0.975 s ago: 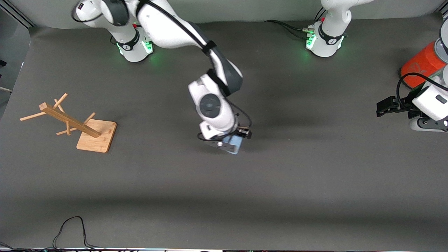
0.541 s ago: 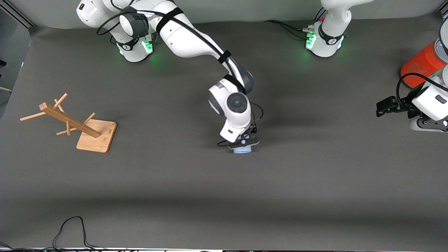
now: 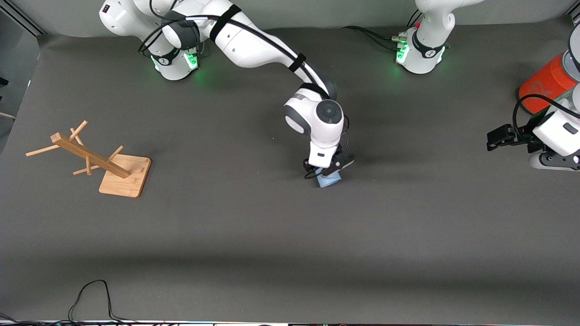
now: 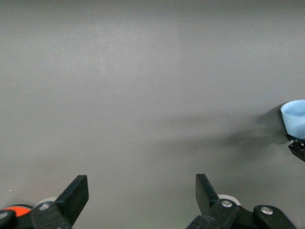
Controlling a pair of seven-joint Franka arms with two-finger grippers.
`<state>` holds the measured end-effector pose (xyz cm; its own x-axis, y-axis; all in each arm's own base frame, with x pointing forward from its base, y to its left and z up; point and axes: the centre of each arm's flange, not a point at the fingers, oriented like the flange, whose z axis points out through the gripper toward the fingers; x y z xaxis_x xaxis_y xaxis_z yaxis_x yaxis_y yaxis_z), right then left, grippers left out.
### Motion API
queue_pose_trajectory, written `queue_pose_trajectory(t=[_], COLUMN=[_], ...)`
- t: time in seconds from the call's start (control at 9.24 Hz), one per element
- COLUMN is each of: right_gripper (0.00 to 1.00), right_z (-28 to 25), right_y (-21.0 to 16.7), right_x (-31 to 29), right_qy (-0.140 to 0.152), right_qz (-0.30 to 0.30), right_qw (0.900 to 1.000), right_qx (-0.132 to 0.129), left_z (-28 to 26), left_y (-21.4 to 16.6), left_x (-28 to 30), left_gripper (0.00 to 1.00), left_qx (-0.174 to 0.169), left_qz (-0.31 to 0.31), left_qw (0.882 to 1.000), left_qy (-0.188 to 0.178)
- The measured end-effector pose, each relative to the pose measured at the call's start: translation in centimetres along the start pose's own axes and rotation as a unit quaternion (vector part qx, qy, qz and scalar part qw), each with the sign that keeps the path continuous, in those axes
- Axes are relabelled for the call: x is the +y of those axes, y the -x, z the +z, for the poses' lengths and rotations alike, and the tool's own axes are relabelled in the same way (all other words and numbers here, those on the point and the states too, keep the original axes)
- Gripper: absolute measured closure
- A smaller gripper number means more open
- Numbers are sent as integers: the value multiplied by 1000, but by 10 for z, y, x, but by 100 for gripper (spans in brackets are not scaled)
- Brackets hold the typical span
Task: Rotate and upright cup with both arms
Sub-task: 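Open the right gripper to release the cup lying on its side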
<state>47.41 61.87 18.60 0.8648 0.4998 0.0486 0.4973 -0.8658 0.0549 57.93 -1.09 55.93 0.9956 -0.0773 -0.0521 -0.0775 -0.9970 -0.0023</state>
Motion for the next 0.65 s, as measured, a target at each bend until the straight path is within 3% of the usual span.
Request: queue_pose_trajectory(t=[0.22, 0.43, 0.65], right_gripper=[0, 0, 0], right_z=[-15, -71, -155], right_y=[-5, -14, -8], right_x=[7, 37, 90], right_qy=[3, 7, 2], right_qz=[4, 9, 28], right_qw=[1000, 1000, 998], right_qx=[-3, -28, -61], left_z=[0, 1, 4], left_y=[0, 2, 5], left_x=[0, 0, 3], left_gripper=[0, 0, 0], left_qx=[-1, -7, -22], left_qz=[0, -3, -75], left_qw=[1000, 1000, 996], left_qy=[0, 2, 38])
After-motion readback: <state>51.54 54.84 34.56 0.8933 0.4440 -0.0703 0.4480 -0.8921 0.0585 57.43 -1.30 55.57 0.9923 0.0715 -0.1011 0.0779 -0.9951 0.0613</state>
